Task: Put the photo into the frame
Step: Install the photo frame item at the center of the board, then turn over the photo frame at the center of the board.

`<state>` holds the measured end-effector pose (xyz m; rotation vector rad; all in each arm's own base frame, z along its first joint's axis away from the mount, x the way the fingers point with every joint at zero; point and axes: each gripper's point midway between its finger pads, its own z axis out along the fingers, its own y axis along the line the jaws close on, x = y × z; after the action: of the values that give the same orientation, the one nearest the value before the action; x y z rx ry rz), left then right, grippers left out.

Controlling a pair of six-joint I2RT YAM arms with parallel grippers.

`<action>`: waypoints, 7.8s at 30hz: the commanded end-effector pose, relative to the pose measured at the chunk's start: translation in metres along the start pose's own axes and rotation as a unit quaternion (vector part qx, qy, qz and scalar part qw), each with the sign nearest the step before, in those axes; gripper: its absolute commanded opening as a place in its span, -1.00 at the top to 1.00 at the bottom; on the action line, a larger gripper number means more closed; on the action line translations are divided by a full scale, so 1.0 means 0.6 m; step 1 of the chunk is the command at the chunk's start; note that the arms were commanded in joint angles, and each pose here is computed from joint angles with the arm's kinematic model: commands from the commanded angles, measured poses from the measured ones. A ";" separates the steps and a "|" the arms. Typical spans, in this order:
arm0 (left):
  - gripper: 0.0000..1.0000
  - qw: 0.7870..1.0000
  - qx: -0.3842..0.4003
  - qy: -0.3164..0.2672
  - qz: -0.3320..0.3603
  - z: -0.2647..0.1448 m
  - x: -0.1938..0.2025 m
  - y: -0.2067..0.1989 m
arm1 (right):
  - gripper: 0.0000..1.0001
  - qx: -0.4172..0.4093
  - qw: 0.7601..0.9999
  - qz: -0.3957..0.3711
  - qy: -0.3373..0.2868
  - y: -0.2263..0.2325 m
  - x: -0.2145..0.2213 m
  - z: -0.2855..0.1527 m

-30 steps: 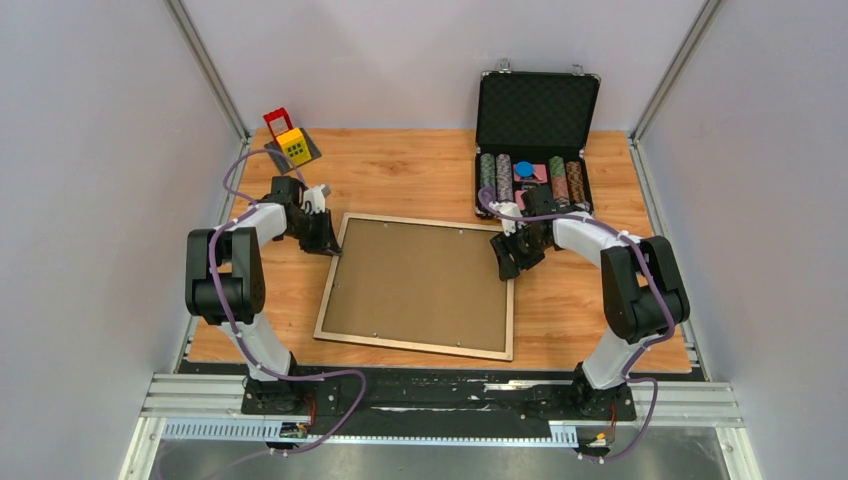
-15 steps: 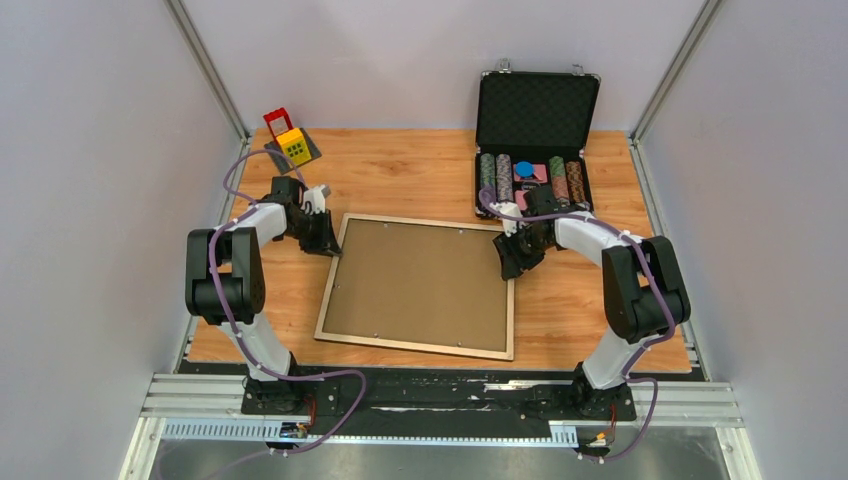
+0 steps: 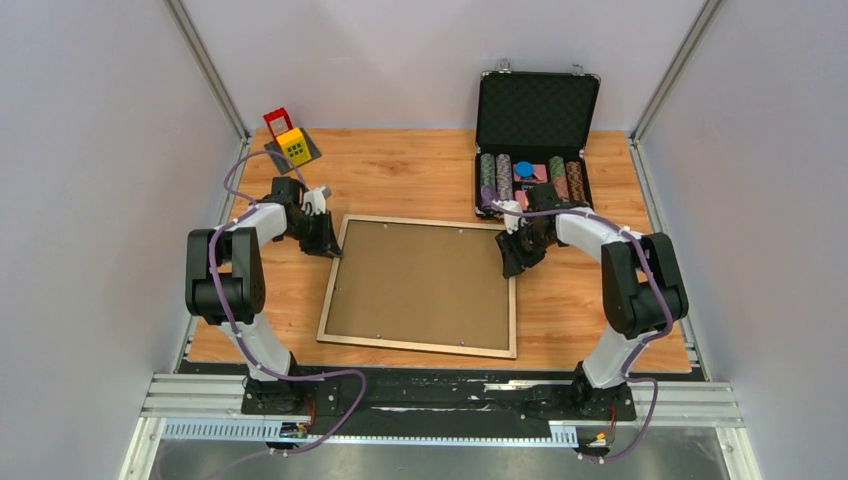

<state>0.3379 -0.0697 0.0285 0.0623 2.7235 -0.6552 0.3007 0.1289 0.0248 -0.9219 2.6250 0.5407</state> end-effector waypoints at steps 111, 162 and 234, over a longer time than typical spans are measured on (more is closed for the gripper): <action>-0.98 0.905 -0.058 -0.194 0.373 -0.268 -0.049 -0.104 | 1.00 -0.129 0.929 -0.346 0.008 0.469 -0.014 0.008; -0.11 0.650 -0.039 -0.119 0.749 -0.240 0.024 -0.306 | 1.00 -0.269 0.941 -0.187 -0.090 0.398 -0.237 -0.253; 1.00 0.766 0.009 -0.096 0.635 -0.352 -0.081 -0.343 | -0.91 0.059 0.929 -0.124 -0.343 0.231 -0.280 -0.502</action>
<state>0.2756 -0.1553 0.2920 1.6547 1.8305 -0.2439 0.2733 0.1967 0.3868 -0.9263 1.8501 0.5073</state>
